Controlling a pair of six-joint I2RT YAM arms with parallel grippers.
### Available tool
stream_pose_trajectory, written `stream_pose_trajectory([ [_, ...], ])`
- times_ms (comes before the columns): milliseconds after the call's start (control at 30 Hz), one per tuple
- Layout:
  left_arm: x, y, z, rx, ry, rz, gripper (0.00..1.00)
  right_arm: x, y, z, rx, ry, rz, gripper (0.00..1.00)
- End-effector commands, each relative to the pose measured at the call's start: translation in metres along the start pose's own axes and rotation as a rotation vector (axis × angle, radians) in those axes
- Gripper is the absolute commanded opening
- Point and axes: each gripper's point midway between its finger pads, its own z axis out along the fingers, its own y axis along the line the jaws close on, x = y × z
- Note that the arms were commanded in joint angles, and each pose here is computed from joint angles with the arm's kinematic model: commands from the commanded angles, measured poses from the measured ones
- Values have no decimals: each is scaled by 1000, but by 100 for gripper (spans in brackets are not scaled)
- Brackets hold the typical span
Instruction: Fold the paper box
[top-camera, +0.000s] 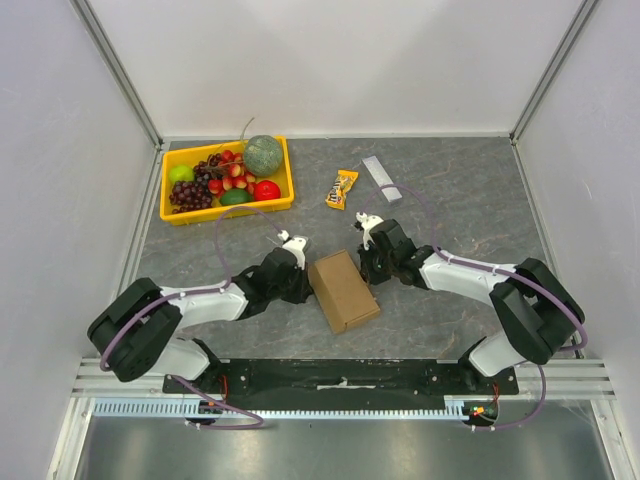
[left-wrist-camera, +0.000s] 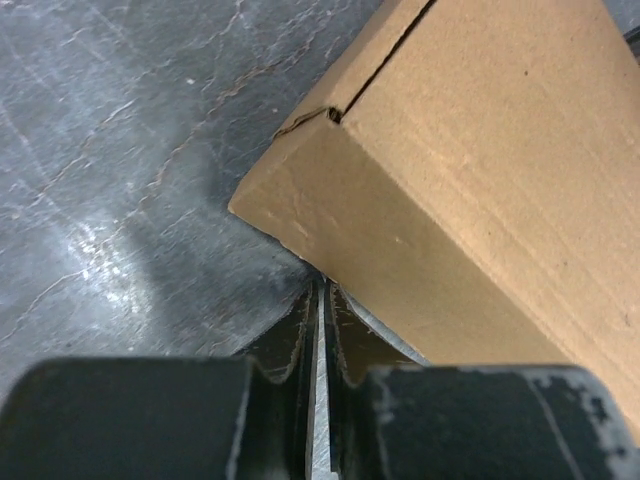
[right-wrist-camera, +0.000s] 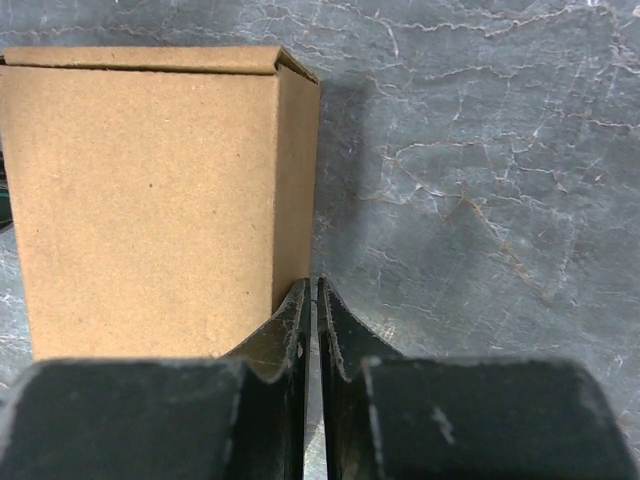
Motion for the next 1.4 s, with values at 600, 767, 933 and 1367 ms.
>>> stream_pose_trajectory([
  [600,-23,-54,24,134,-26,10,9,12,23,0,-130,0,18,11],
  [767,-17,-23,16,-38,-1,-18,9,8,-7,-11,49,-38,20,11],
  [933,-21,-3,3,-124,-22,-61,10,5,-30,-18,176,-52,7,11],
  [1367,-61,2,37,-103,-15,-29,2,-21,-31,4,81,-42,22,4],
])
